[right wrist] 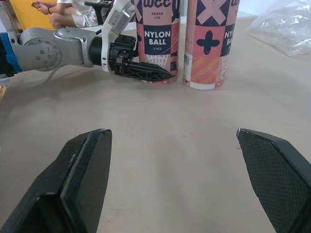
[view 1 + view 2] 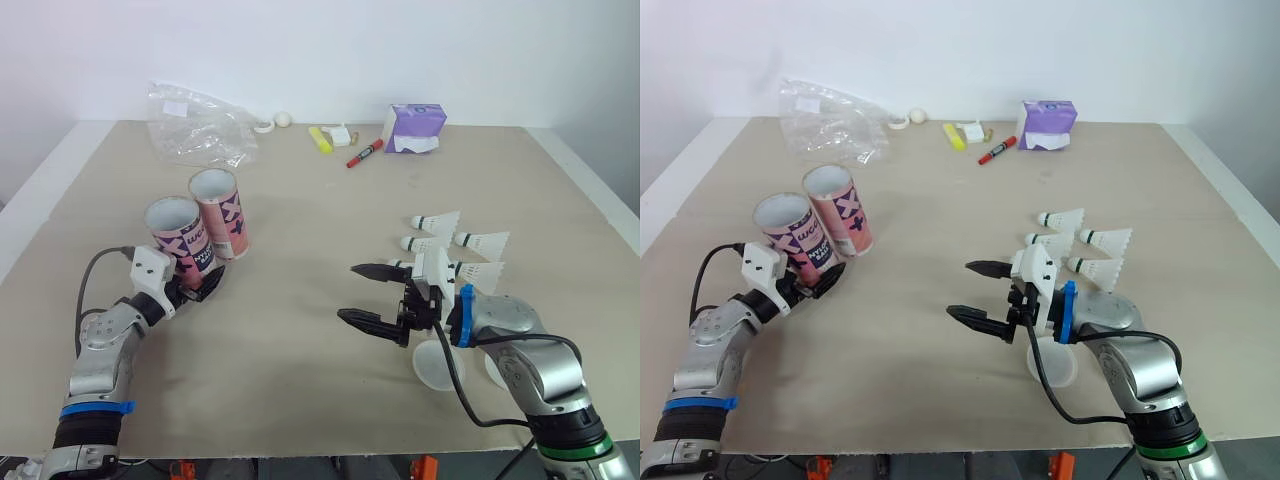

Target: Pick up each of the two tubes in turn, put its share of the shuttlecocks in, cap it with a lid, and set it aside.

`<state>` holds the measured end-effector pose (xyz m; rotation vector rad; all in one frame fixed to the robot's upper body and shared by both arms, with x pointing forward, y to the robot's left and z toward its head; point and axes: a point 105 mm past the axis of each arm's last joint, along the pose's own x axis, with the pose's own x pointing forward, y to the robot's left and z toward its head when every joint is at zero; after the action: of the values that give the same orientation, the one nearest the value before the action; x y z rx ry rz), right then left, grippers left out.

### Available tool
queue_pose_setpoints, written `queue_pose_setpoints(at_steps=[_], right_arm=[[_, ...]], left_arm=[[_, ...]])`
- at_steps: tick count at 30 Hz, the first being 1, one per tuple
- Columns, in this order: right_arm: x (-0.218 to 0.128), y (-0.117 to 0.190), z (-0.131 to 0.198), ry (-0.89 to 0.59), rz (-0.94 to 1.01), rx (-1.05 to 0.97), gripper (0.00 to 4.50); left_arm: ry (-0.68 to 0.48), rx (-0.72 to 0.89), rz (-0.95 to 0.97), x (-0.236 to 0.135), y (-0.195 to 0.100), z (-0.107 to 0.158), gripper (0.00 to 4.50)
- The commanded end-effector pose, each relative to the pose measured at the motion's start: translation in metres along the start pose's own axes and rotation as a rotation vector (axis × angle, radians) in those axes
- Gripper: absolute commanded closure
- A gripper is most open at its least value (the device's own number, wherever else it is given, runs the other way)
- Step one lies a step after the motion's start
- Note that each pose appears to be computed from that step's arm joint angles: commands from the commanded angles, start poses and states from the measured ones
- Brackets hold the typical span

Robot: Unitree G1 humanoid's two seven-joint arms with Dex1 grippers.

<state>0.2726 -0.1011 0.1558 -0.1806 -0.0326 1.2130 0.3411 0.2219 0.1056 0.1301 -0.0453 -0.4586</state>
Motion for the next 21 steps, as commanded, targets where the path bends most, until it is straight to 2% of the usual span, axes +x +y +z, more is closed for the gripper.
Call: queue_pose_setpoints(at_steps=[1, 3, 6, 21], right_arm=[[-0.0033, 0.001, 0.0146, -0.032, 0.005, -0.053, 0.09], [-0.0027, 0.0014, 0.0141, -0.032, 0.007, -0.052, 0.09], [-0.0023, 0.0017, 0.014, -0.034, 0.008, -0.051, 0.0], [-0.0002, 0.0034, 0.0157, -0.058, 0.011, -0.05, 0.0]], left_arm=[[-0.04, 0.033, 0.001, 0.0001, 0.0012, 0.012, 0.0], [-0.045, 0.026, -0.011, 0.0002, -0.0003, 0.0128, 0.0], [-0.047, 0.026, -0.01, 0.0005, -0.0002, 0.0138, 0.8], [-0.03, 0.04, 0.007, -0.0013, 0.0045, 0.0139, 0.8]])
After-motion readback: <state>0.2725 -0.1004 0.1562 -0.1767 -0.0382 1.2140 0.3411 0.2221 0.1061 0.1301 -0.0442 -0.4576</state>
